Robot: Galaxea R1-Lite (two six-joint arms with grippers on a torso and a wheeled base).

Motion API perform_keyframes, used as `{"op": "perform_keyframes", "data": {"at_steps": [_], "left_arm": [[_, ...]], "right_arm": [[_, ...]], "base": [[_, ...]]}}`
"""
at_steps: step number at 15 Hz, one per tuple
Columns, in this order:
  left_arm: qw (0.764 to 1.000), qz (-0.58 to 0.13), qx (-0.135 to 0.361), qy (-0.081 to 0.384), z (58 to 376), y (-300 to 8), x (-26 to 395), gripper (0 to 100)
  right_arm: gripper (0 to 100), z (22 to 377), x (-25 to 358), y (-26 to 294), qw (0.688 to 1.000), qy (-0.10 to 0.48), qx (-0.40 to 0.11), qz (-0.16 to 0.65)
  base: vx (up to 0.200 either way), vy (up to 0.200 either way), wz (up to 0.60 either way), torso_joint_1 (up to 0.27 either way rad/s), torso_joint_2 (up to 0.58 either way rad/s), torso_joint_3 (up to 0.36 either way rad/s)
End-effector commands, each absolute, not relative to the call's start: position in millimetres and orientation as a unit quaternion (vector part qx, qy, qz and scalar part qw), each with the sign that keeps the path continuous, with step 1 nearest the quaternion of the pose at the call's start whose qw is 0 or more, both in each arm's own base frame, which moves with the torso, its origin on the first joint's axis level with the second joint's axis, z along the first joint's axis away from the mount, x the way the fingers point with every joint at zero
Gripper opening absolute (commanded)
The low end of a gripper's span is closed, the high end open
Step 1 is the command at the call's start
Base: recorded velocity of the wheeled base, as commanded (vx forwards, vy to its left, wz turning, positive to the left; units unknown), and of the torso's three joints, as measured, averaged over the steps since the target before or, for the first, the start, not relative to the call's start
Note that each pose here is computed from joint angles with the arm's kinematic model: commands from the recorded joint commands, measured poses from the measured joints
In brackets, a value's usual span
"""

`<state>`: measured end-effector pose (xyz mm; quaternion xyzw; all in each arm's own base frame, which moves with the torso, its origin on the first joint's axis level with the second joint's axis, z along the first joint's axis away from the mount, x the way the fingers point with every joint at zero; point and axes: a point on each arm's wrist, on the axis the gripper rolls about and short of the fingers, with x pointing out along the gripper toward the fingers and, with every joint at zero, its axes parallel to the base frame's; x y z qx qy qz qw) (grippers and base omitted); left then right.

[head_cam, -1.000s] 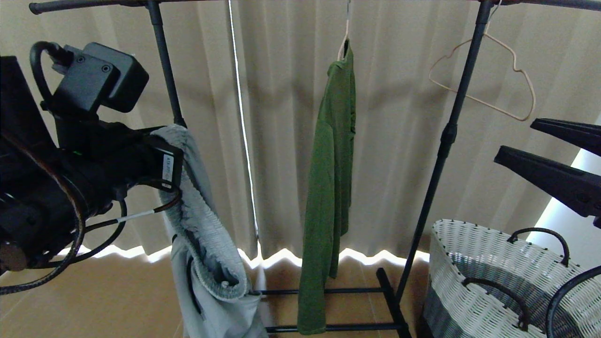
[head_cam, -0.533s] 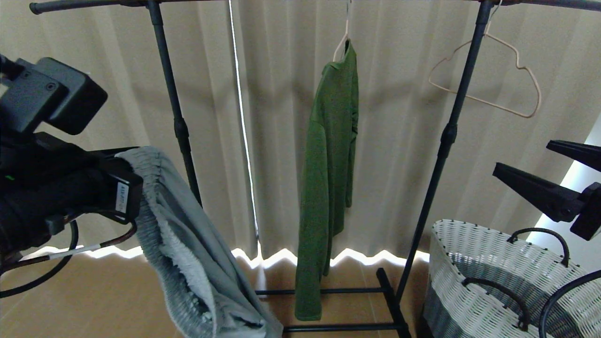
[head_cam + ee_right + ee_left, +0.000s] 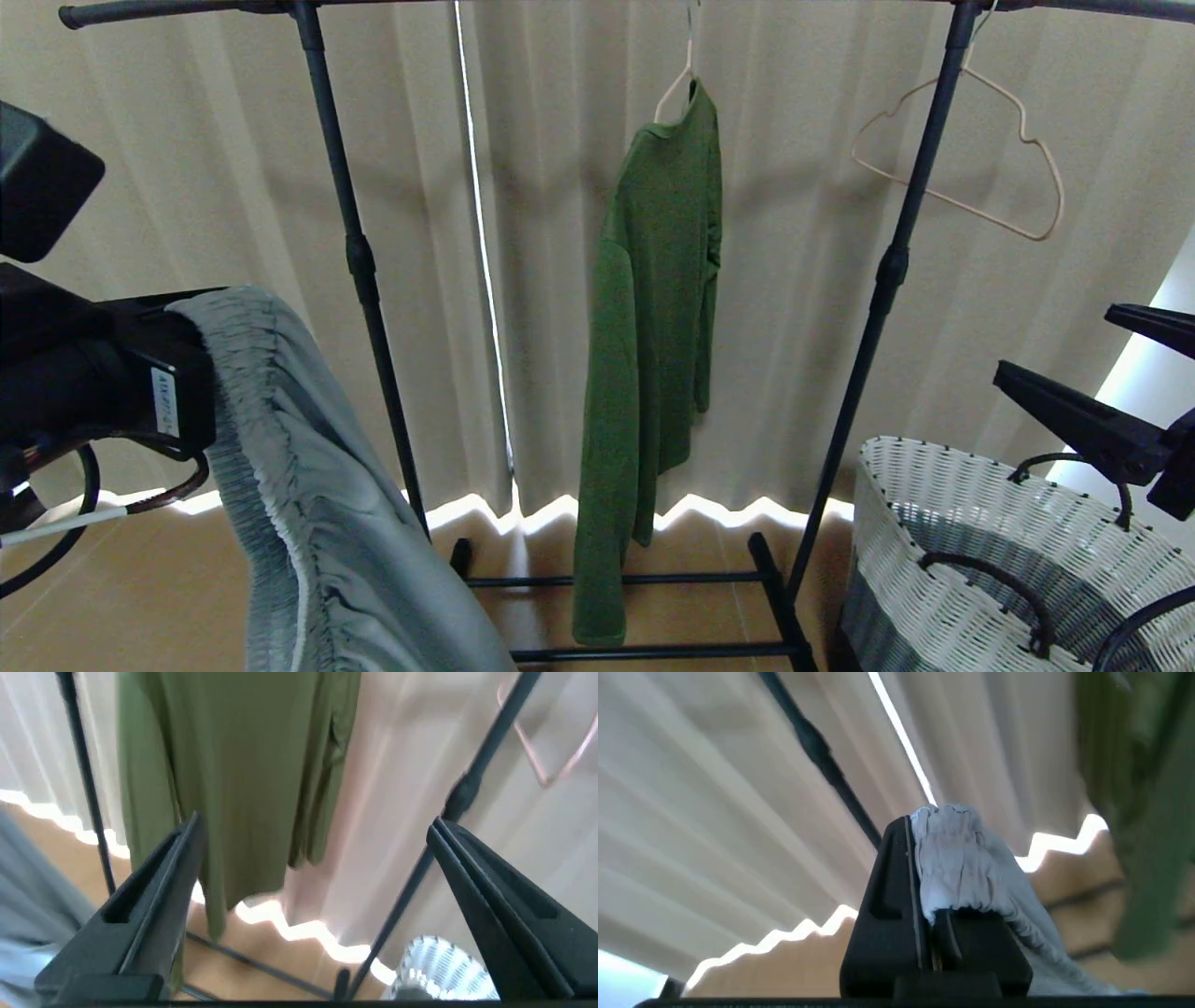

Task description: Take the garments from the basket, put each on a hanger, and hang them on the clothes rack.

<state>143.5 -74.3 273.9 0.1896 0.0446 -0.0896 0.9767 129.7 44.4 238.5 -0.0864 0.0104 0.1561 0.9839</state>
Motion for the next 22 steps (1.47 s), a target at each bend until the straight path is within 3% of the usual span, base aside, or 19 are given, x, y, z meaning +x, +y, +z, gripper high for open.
{"op": "perform_keyframes", "data": {"at_steps": [1,10,22], "left_arm": [[0.977,-0.089,0.189,0.044,274,-73,142,0],[0.977,-0.087,0.188,0.041,274,-71,139,0],[0.976,-0.089,0.193,0.048,267,-71,138,0]], "right_arm": [[100,237,130,37,0.987,0.013,-0.085,0.135],[100,237,133,28,0.991,0.017,-0.083,0.099],[100,238,133,22,0.994,0.015,-0.083,0.076]], "base": [[0.0,0.0,0.0,0.0,0.0,0.0],[0.0,0.0,0.0,0.0,0.0,0.0],[0.0,0.0,0.0,0.137,-0.41,-0.275]]}}
